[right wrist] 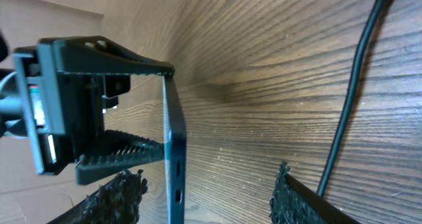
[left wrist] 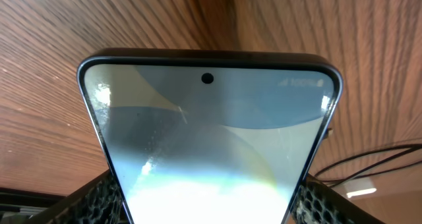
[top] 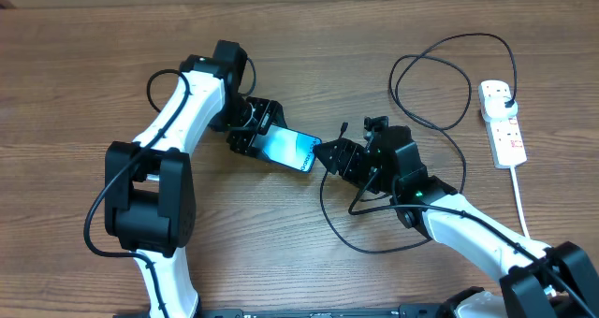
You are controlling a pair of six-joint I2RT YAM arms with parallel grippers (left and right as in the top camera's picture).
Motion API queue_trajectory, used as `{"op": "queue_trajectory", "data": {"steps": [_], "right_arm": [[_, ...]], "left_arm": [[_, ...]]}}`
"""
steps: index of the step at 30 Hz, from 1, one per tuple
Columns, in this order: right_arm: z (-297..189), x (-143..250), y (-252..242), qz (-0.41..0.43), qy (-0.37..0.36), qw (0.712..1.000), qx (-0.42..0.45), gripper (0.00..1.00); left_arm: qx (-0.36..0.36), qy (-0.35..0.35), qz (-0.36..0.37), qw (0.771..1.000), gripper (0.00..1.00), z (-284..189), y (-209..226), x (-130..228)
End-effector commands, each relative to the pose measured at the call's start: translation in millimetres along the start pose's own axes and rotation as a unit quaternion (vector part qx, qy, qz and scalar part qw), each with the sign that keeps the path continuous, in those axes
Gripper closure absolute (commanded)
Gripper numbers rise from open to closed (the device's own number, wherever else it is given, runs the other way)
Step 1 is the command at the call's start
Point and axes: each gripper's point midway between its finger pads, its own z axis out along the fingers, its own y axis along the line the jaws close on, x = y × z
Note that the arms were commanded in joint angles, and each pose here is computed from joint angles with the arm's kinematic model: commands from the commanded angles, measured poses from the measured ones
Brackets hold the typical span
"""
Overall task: Plug charger to phone and switch on socket
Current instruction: 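Move the right gripper toward the phone's bottom edge, then grasp the phone's bottom edge with the right gripper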
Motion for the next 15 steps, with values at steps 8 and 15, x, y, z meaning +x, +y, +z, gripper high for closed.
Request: {"op": "queue_trajectory", "data": {"steps": [8, 15], "right_arm": [[7, 0, 11, 0.009, -0.015, 1.000, -0.001, 0.52], [9, 2, 12, 0.010, -0.018, 1.000, 0.002, 0.60]], "left_arm": [[-0.009, 0.019, 0.008, 1.000, 0.70, 10, -5, 33], [-0.012, 0.035, 0.015, 0.999, 0.70, 14, -5, 46]]}}
